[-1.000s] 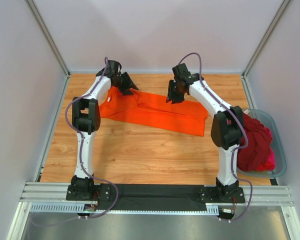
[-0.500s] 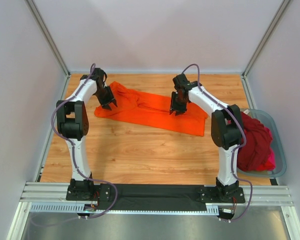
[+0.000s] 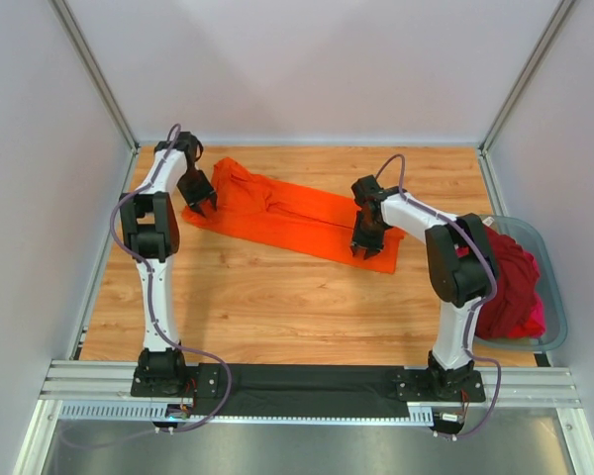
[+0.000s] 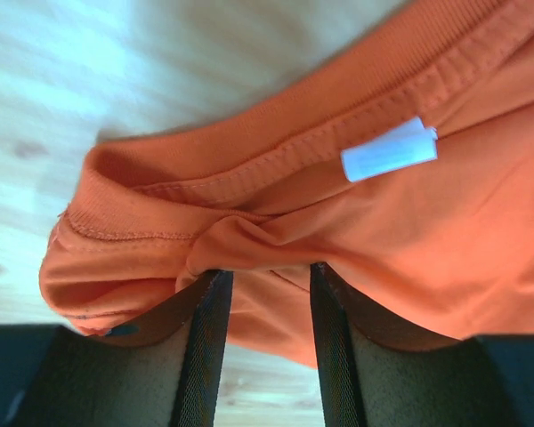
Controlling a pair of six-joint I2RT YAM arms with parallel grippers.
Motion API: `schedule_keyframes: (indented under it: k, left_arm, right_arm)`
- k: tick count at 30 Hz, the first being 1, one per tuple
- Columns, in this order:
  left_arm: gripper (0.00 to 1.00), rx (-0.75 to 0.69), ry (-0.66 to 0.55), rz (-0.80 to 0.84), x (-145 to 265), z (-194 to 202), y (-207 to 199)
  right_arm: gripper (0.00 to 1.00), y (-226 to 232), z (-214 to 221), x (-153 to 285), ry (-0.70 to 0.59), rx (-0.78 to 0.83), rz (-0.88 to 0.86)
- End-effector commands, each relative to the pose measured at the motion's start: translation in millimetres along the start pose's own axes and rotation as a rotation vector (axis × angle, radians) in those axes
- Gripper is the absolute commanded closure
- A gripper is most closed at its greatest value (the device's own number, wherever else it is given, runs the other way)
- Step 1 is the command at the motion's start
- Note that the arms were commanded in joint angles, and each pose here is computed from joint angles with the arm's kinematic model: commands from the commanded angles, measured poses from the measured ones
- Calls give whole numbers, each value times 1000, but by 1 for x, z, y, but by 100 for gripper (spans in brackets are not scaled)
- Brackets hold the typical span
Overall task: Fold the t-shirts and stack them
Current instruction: Fold the tshirt
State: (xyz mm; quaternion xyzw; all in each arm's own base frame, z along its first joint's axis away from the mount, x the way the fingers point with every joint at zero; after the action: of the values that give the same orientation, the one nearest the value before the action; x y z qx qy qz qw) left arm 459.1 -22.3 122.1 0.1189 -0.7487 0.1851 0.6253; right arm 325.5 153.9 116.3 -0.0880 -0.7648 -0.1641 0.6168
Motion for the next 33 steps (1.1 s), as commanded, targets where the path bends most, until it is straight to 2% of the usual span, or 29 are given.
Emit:
schedule_keyframes:
  k: [1,3,7,9,12,16,19,21,22,24,25,28,33]
  left_arm:
    - [52,40,-48,-30,-18,-24,10]
    - [50,39,-89,18,-18,-39,10]
    - [47,-7,-242,258,10,-75,-4]
    - [46,-18,-275,339,29,-79,-8]
    - [46,-48,-308,388,65,-63,-16]
    - [45,-135,-324,394,111,-15,-29]
    - [46,-205,-312,430,129,29,-54]
    - [48,-239,-300,470,136,61,-83]
    - [49,-284,-271,495,139,89,-100]
    - [50,-275,-260,518,140,114,-122]
    - [50,-314,-230,540,139,139,-141]
    - [50,-321,-169,576,130,176,-180]
    - [52,-319,-83,629,102,217,-233]
  right_arm:
    - [64,8,17,17,-15,-105,10]
    - [64,22,30,34,-20,-94,-7]
    - [64,28,33,70,-72,-93,-15]
    - [64,23,30,84,-111,-75,-2]
    - [64,11,32,102,-139,-58,19]
    - [64,-8,31,138,-175,-69,32]
    - [64,-18,31,174,-232,-74,-7]
    - [64,-22,35,188,-231,-78,-38]
    - [64,-26,39,194,-222,-78,-47]
    - [64,-33,52,208,-206,-79,-107]
    - [64,-36,56,213,-206,-82,-128]
    - [64,-49,69,237,-251,-82,-203]
    - [64,-62,81,266,-331,-93,-308]
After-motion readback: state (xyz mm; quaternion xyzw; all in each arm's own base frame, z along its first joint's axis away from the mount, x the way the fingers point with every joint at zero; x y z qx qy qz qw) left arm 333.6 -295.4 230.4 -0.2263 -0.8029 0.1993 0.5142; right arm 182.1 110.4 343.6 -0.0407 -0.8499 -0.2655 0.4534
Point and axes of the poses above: each gripper's point midway between its finger pads, its own x axis back along the fingers, its own y axis along the line the jaws close on, z = x × y, the point moved 10 cm from there along x, back along the fingers, and after that the axes turned 7 degrees about -x, right-handed, at the moved point
